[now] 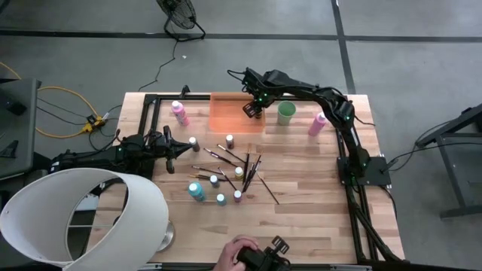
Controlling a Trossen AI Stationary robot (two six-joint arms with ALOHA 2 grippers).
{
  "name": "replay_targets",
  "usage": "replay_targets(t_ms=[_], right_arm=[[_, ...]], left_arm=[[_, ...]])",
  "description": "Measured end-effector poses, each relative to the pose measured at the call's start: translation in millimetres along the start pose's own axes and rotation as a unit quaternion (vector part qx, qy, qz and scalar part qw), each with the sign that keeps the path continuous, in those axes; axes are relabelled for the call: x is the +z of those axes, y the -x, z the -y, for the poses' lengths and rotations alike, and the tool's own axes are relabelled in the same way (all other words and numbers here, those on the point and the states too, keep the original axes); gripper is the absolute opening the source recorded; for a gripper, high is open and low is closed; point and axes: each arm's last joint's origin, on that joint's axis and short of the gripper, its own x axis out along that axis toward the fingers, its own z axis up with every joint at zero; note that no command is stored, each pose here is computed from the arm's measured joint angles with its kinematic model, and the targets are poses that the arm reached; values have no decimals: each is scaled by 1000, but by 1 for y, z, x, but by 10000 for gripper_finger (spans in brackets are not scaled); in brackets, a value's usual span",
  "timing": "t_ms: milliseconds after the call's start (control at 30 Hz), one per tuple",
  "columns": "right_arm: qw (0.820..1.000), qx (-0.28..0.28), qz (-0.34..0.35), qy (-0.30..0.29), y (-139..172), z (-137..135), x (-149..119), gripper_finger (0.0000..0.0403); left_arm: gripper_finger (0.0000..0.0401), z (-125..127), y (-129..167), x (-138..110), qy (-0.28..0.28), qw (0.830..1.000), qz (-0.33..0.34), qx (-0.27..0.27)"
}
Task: Pick & Place Paint Supplies
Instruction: Put the small gray paint bottle into the orange bin, then put the small brown paint bottle into the orange bin
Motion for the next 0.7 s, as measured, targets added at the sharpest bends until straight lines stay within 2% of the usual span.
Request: replay_targets(t_ms=[200, 367, 567, 700], right_arm=[[999, -35, 9, -1, 1, 1, 0, 159], [1000, -29, 12, 1, 8, 1, -1, 198], [1000, -13, 26, 3, 33, -1, -5, 254], [1000, -8, 29, 8, 60, -2, -14, 272]], left_arm=[[0, 0, 0, 0, 0, 1000, 0, 0], [0, 0, 0, 0, 0, 1000, 0, 0], [0, 0, 0, 0, 0, 1000, 0, 0], [0, 0, 0, 0, 0, 1000, 0, 0]])
